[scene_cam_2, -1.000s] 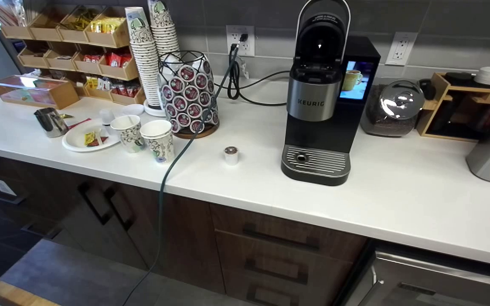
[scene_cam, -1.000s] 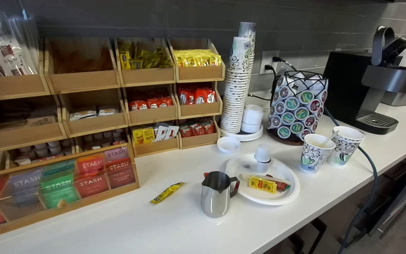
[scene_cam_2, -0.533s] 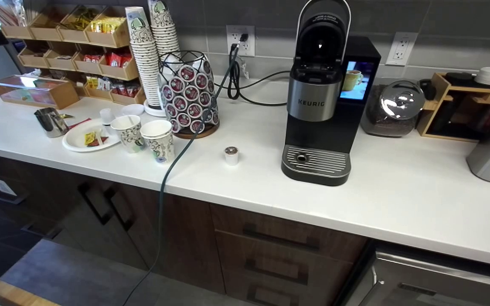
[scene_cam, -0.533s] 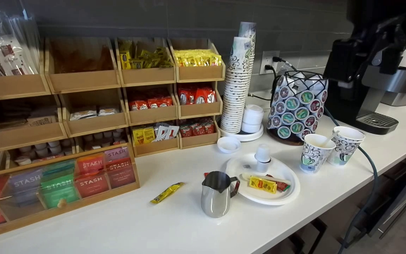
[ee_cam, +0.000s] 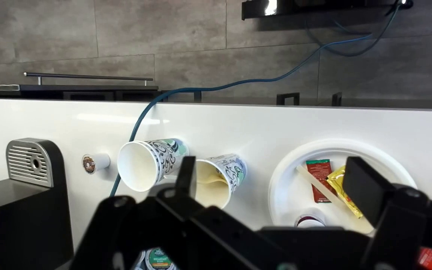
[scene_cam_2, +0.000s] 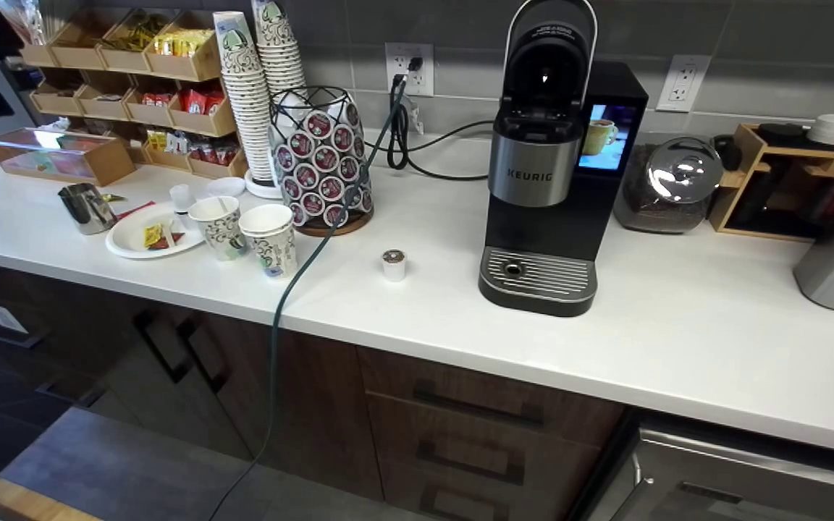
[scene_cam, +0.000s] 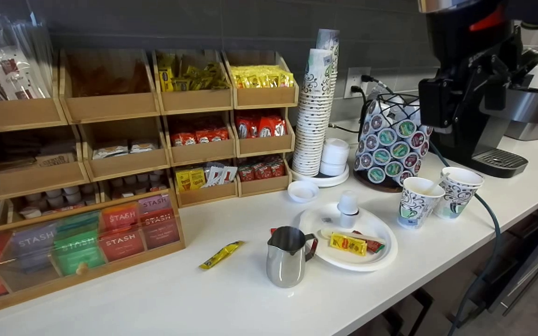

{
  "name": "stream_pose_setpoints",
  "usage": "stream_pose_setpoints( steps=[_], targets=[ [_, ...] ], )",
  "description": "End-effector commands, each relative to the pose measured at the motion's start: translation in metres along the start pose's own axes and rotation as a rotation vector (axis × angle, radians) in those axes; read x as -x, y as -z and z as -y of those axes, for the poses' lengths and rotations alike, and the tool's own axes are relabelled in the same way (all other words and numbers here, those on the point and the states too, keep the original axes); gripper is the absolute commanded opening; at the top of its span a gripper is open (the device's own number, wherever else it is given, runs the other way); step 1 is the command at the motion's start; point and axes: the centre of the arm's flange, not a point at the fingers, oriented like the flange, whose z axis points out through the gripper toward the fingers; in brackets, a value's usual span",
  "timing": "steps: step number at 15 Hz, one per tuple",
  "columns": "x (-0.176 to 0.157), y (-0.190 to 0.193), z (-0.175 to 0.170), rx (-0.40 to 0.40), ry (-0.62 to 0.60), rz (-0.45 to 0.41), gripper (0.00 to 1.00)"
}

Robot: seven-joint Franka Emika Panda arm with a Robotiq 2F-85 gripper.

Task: Move one pod from the plate to the jug

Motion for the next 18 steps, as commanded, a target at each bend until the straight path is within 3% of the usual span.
stream_pose_setpoints(
  steps=[1,7,11,12,18],
  targets=[
    [-0.022,-0.019,0.011,-0.082,-0.020,-0.036,1.00],
    [-0.067,-0.052,0.041,-0.231,-0.082,-0.016,1.00],
    [-0.089,-0.081,0.069,-0.228,-0.142,0.075,1.00],
    [-0.072,-0.074,0.054,-0.220,-0.114,0.025,1.00],
    [-0.085,-0.087,0.065,-0.222,-0.126,0.056,1.00]
  ],
)
